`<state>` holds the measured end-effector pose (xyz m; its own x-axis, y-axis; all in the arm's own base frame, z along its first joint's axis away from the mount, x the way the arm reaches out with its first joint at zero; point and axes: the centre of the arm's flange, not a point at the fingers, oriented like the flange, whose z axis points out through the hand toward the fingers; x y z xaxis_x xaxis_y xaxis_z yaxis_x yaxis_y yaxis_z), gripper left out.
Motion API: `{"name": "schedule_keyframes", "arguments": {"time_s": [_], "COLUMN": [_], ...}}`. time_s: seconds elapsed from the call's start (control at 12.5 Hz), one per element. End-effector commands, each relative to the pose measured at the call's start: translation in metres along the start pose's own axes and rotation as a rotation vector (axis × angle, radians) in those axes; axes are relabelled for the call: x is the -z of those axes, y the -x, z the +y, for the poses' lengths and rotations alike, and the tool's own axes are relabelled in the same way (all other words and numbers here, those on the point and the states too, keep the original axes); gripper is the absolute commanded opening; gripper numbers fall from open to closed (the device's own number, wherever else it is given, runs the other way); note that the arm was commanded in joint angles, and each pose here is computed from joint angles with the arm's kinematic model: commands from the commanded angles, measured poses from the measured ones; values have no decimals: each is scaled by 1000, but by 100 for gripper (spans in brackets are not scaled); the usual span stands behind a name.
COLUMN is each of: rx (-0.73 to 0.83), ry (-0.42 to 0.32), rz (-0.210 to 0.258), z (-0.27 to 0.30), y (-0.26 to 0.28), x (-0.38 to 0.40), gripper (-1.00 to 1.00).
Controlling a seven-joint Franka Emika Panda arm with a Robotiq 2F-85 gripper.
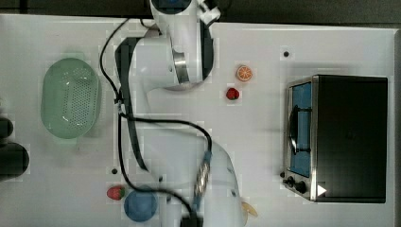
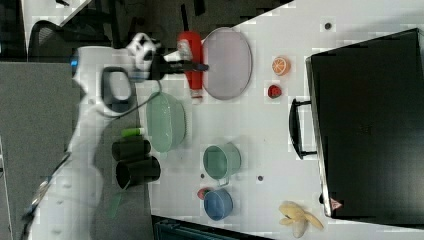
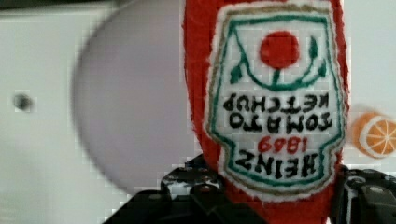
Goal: Pick ketchup from plate and place it on table.
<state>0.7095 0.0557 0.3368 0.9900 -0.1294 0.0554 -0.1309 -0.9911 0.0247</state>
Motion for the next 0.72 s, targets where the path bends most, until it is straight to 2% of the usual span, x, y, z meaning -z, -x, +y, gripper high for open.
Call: {"name": "schedule_keyframes", "arguments": {"time_s": [0.08,0.4,0.72], "rx": [-105,-164,-184], "ry": [-73,-52,-22], "rz": [40,-5,-46], "z": [48,89,106], "y": [12,65,131], "x": [68,79,53], "gripper": [19,19,19]}}
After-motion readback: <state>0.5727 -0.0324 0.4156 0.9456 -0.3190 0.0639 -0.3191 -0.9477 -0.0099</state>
